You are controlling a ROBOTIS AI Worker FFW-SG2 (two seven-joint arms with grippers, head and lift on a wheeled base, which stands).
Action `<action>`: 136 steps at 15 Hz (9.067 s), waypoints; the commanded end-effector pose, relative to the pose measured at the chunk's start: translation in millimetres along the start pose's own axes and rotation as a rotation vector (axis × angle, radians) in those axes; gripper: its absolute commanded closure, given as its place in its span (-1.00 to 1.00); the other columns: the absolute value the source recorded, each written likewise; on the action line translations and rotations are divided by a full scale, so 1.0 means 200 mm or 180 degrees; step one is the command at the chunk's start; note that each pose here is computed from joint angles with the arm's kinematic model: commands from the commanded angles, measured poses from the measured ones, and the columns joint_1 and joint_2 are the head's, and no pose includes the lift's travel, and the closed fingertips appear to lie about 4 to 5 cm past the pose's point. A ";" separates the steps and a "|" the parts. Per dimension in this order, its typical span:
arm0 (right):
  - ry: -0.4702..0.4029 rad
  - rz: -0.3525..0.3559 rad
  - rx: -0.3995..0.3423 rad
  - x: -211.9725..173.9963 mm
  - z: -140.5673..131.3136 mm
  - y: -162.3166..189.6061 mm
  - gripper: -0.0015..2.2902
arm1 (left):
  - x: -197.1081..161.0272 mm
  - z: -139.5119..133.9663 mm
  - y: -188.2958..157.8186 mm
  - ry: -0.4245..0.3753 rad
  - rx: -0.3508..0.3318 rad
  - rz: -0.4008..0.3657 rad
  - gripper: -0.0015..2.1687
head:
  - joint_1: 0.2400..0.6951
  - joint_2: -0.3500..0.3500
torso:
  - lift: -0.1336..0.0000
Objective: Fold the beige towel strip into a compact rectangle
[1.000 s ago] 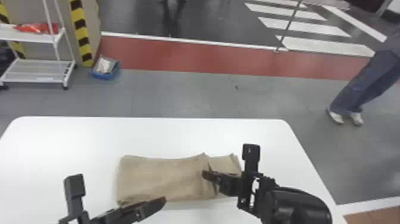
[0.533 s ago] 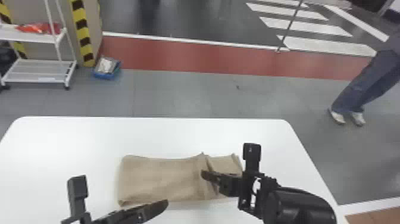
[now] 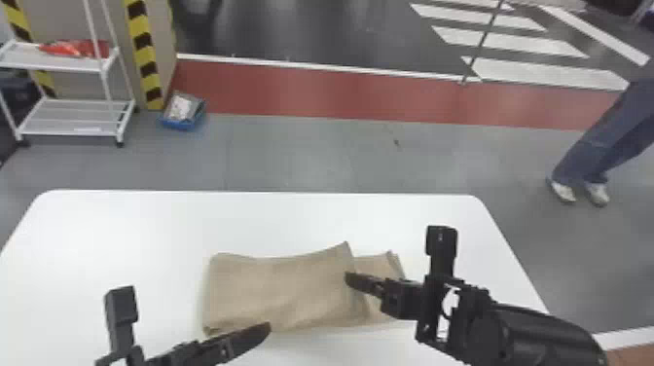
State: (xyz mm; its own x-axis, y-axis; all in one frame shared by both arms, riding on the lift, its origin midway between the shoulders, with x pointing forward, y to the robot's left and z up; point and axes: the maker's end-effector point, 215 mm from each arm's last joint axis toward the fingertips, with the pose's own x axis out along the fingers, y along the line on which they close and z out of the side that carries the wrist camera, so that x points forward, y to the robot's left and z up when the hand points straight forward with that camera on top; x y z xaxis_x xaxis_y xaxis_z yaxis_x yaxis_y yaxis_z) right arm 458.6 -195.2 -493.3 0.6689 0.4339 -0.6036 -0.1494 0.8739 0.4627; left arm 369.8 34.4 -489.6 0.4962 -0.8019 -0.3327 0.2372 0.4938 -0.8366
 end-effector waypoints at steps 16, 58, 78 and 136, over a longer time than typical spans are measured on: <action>-0.0173 -0.0377 0.0251 -0.17 0.19 -0.58 0.10 | 0.00 -0.08 0.00 0.0063 -0.0028 0.0002 -0.97 | 1.00 -1.00 | 1.00; -0.1623 -0.1082 -0.1472 -0.67 0.26 -0.78 -0.69 | 0.50 0.03 0.25 -0.0348 0.2235 0.1387 0.61 | 1.00 -1.00 | 1.00; -0.1689 -0.1004 -0.1546 -0.62 0.33 -0.70 -0.85 | 0.18 0.16 0.68 -0.0329 0.2282 0.2185 0.61 | 1.00 -1.00 | 1.00; 0.0123 -0.0635 -0.0013 0.28 -0.13 -0.38 -0.02 | 0.16 0.33 0.37 -0.0807 0.2521 0.1648 0.38 | 1.00 -0.56 | 1.00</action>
State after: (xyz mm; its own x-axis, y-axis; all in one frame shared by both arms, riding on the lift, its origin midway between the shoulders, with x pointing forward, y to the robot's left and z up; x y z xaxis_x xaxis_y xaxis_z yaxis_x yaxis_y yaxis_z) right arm 493.9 -234.3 -585.6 0.6515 0.2483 -0.7168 -0.0163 0.9493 0.3139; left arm 459.7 68.3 -532.4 0.8423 -0.3705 -0.3915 0.3834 0.9223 -0.0478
